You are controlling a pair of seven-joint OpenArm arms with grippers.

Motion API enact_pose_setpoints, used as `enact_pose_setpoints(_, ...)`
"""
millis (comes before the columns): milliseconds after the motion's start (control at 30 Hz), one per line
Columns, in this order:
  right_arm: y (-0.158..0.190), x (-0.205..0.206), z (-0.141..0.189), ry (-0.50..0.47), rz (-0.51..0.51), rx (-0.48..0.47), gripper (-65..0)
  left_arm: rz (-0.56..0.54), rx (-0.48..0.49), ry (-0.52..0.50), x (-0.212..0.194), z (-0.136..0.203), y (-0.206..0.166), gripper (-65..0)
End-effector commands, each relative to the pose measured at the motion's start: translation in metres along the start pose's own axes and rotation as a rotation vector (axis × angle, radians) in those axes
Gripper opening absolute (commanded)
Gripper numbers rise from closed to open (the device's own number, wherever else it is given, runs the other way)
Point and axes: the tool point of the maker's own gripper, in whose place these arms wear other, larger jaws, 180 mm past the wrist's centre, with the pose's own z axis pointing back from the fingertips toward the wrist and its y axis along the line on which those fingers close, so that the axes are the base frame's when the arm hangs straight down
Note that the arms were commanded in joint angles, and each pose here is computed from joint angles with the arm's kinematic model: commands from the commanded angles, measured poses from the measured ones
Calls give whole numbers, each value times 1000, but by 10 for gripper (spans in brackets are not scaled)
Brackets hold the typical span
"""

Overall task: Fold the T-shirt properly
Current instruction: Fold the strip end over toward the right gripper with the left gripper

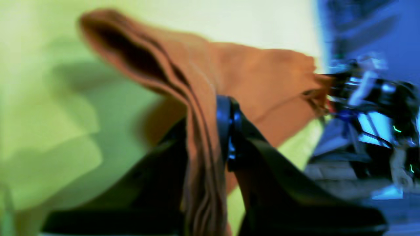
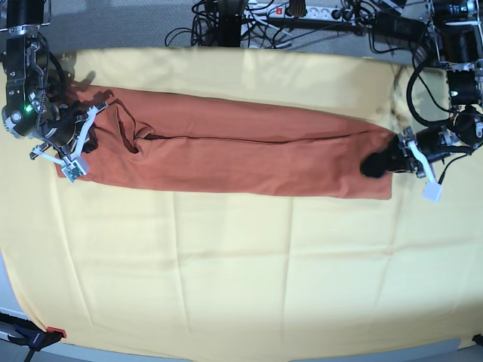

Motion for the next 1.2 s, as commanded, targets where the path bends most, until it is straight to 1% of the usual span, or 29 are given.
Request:
enact_pose_setpoints(0, -9, 12, 6, -41, 20, -20, -650, -54, -8, -33, 19, 7, -6, -650)
enact_pose_setpoints(100, -9, 14, 6, -52, 19, -20, -650, -83, -16, -35, 24, 6, -13, -650)
enact_pose_setpoints(267, -9, 15, 6, -54, 19, -20, -650, -175, -50, -38, 34, 1, -37, -650)
enact_pose_setpoints(433, -12, 14, 6, -53, 1, -35, -650, -252, -113, -52, 39, -12, -67, -650)
enact_pose_setpoints(567, -12, 14, 6, -54, 2, -33, -650, -236, -188, -39, 25, -35, -85, -650)
enact_pose_setpoints(667, -12, 14, 6, -54, 2, -33, -650, -224, -266, -27, 11, -58, -102, -650)
enact_pose_setpoints(767, -12, 14, 6, -54, 2, -33, -650, -195, -341, -39, 3, -79, -121, -650)
enact_pose_setpoints(833, -11, 14, 6, -53, 7, -29, -650, -178, -375, -65, 2, -91, -132, -650)
enact_pose_setpoints(1000, -11, 14, 6, -54, 8, -28, -650, -192, -337, -109, -1, -123, -139, -650)
enact_pose_setpoints(1167, -9, 14, 6, -53, 22, -17, -650, -224, -317, -107, -10, -150, -149, -650)
